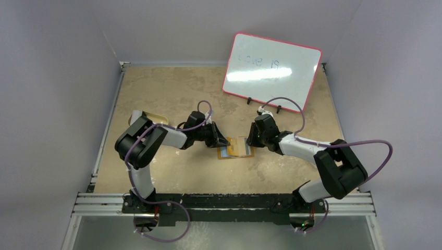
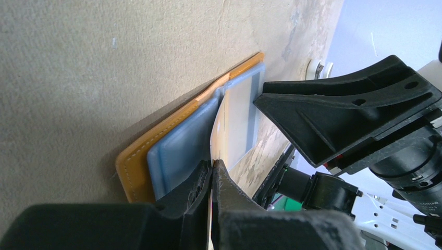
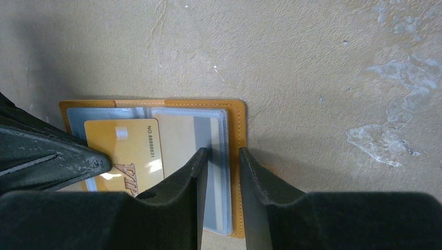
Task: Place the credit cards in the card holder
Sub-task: Insert the credit card into the card holder.
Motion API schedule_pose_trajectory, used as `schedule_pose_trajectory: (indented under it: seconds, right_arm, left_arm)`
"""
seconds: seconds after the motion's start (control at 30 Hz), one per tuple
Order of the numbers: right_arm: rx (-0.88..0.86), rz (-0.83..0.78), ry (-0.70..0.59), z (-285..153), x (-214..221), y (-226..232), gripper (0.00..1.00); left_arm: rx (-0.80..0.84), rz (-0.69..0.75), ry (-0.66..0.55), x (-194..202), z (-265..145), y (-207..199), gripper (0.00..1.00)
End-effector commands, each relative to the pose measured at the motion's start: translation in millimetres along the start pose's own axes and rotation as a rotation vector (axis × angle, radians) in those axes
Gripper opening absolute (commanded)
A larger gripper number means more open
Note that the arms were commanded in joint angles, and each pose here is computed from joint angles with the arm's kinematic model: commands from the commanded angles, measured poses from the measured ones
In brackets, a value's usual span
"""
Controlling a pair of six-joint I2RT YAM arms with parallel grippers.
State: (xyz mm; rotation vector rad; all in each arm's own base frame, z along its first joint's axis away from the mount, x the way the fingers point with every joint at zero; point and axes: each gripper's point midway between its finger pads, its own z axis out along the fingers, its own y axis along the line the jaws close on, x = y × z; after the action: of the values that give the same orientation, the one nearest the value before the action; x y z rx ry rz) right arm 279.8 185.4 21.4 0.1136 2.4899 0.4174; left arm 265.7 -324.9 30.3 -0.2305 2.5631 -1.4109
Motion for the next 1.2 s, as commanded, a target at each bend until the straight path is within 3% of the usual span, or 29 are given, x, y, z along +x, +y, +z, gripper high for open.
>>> schedule_pose_trajectory:
  seconds: [0.0,0.53,0.97,1.17]
  right_arm:
    - [0.003,-0.007,0.056,2,17,-5,0.31]
    - [-0.013,0.012,0.067,1,24,-5,0.30]
    - [-0.086,0.081,0.060,-6,24,9,0.29]
    - [-0.083,0.083,0.089,-11,28,9,0.29]
  left_arm:
    - [-0.002,0.014,0.004,4,8,2,0.00]
    - [-0.031,0.004,-0.080,-9,17,9,0.00]
    - [0.014,0.017,-0.104,-8,33,-10,0.00]
    - [-0.099,0.089,-0.084,-7,25,-1,0.04]
